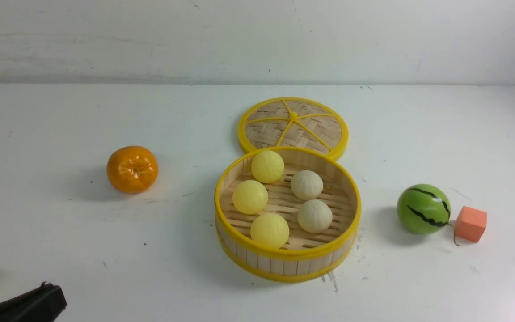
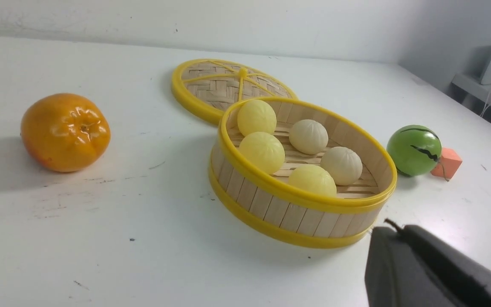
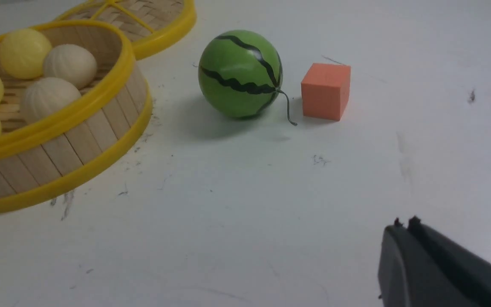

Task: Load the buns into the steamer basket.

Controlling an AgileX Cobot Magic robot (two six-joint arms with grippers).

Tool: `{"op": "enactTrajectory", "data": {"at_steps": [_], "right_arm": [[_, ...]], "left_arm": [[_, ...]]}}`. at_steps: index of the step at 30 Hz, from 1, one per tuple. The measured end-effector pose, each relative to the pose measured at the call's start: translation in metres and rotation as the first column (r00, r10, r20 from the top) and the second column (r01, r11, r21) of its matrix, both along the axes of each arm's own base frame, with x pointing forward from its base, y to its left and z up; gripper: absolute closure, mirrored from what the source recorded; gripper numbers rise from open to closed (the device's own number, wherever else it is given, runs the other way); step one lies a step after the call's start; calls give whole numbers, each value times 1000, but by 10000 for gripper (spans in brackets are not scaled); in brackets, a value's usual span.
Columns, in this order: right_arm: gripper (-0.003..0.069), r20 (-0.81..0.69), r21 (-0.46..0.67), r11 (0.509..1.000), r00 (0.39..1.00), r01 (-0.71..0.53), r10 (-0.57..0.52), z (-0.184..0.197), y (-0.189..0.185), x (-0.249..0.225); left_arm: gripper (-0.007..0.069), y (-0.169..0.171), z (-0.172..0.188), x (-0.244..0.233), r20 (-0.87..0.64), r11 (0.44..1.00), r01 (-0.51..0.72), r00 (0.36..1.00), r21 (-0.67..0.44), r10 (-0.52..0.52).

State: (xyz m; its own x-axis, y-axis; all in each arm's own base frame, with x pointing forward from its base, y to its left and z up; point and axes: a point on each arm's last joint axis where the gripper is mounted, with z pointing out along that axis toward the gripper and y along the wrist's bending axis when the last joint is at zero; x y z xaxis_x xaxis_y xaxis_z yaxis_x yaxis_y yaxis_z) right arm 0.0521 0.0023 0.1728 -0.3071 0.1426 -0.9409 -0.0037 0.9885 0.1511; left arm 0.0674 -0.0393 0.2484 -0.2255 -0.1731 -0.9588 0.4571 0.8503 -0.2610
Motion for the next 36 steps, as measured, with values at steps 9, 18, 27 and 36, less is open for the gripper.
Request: {"op": "enactTrajectory", "data": {"at_steps": [9, 18, 27, 36], "right_arm": [[673, 0, 0, 1000, 1000, 0, 0, 0, 0, 0], [667, 0, 0, 1000, 1000, 0, 0, 0, 0, 0], [658, -1, 2, 1000, 1000, 0, 0, 0, 0, 0], [645, -1, 2, 1000, 1000, -1, 1, 0, 0, 0]], "left_arm": [[615, 0, 0, 0, -1, 1000, 0, 1000, 0, 0], [610, 0, 0, 0, 0, 1000, 0, 1000, 0, 0], [607, 15, -2, -2, 55, 984, -175, 983, 20, 174], [638, 31, -40, -19, -80, 914, -401, 911, 65, 405]]}}
